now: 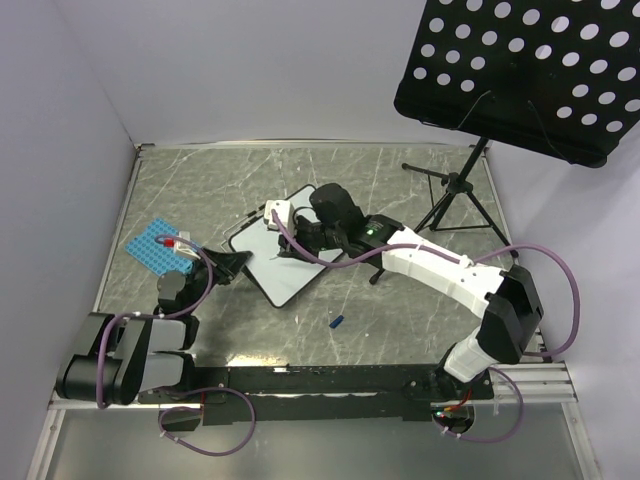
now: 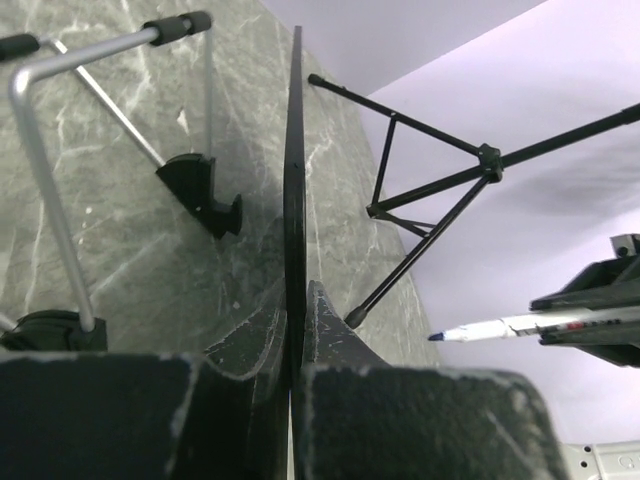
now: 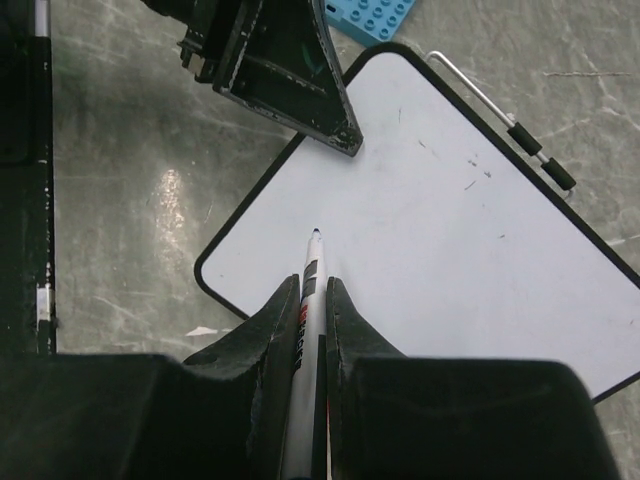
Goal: Write a sentence on the whiteboard
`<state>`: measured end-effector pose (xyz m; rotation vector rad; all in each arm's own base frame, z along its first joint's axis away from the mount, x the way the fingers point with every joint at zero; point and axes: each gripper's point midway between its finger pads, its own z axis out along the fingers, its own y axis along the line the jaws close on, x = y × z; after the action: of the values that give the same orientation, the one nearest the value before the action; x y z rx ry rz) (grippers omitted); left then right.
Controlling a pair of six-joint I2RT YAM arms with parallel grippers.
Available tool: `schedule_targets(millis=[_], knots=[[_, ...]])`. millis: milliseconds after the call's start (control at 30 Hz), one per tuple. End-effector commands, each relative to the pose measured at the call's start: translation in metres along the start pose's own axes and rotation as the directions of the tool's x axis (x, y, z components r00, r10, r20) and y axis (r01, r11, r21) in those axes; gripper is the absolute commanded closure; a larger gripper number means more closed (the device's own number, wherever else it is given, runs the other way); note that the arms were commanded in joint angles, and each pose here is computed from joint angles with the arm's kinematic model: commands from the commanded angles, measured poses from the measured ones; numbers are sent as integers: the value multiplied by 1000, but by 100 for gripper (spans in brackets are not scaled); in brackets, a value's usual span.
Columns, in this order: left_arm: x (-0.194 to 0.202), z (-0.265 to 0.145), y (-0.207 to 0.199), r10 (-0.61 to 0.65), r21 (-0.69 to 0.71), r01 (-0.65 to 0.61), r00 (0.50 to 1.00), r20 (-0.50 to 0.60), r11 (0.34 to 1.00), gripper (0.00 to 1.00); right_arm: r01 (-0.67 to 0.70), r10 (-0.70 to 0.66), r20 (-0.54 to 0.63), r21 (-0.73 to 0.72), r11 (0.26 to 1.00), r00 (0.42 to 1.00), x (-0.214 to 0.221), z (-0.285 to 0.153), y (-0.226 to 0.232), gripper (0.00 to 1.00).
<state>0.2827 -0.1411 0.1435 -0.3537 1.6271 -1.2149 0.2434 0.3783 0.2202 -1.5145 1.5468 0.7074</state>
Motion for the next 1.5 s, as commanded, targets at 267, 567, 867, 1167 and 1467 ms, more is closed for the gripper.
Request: schedule_targets(millis=[267,567,867,1167,1467], knots=[[11,-17,-11,64,86,-64,998,3,994,99,32,-34,99,20,999,994,-9,14,-4,100],[7,-21,-11,85,56,-86,996,22,995,99,14,-17,90,28,1000,996,-6,14,-9,100],[9,-24,-7,97,29,-97,995,12,995,99,-27,25,85,24,999,996,-15,15,-21,100],[13,-23,-8,41,36,-41,999,-9,998,99,-51,51,78,0,999,996,-21,8,-22,100],[16,-24,1,87,10,-87,996,-17,996,99,-85,92,46,-137,987,995,-37,-25,-27,100]])
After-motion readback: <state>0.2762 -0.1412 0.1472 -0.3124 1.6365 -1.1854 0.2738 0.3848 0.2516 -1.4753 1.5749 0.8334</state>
